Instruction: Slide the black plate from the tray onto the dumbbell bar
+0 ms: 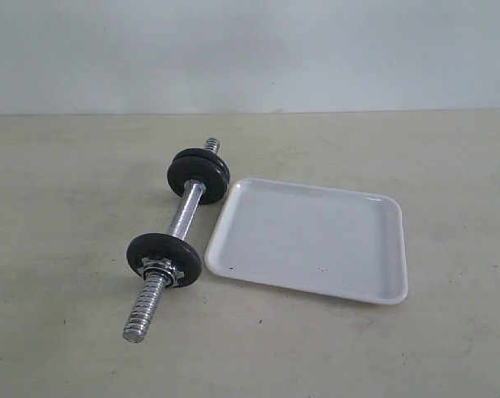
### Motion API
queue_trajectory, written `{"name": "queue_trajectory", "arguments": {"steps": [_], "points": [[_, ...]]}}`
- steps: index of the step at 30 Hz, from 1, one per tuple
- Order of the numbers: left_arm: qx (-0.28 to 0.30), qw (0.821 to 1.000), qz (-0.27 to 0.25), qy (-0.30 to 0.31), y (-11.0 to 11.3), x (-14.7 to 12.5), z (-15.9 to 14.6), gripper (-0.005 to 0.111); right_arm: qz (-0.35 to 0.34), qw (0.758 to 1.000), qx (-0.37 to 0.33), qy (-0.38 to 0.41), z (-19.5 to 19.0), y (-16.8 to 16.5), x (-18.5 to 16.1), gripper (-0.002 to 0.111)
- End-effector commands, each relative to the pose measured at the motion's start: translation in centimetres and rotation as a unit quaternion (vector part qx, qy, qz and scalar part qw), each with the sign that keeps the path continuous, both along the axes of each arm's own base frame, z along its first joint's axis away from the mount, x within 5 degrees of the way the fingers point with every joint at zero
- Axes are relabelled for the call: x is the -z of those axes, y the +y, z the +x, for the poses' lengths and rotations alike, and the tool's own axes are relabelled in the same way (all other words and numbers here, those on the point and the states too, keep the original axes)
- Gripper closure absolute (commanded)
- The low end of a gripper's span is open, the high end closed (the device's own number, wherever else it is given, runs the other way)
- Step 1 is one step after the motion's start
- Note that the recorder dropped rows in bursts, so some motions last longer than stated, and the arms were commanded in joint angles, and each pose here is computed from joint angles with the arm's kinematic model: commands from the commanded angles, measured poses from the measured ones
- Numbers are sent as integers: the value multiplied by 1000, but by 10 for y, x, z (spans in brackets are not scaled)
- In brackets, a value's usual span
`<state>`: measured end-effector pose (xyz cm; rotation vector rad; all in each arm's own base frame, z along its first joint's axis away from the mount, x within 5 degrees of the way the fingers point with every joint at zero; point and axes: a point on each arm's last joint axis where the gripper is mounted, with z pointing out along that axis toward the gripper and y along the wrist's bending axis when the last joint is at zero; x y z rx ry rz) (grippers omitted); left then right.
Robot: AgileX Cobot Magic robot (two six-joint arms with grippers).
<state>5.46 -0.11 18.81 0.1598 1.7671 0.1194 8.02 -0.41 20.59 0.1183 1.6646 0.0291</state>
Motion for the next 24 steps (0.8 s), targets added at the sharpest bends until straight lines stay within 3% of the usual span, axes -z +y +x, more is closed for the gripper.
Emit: {"name": "queue_trajectory", "arguments": {"steps": [1, 5, 11, 24], "points": [[2, 1000, -5, 2, 0, 1, 0, 102, -25, 1000, 4, -6, -12, 0, 1, 109], [2, 1000, -5, 2, 0, 1, 0, 102, -32, 999, 13, -12, -24, -1, 4, 109], [2, 1000, -5, 2, 0, 1, 0, 102, -26, 995, 25, 96, -28, -4, 23, 109], [2, 1000, -5, 2, 0, 1, 0, 102, -34, 995, 22, 90, -28, -4, 25, 109]]}}
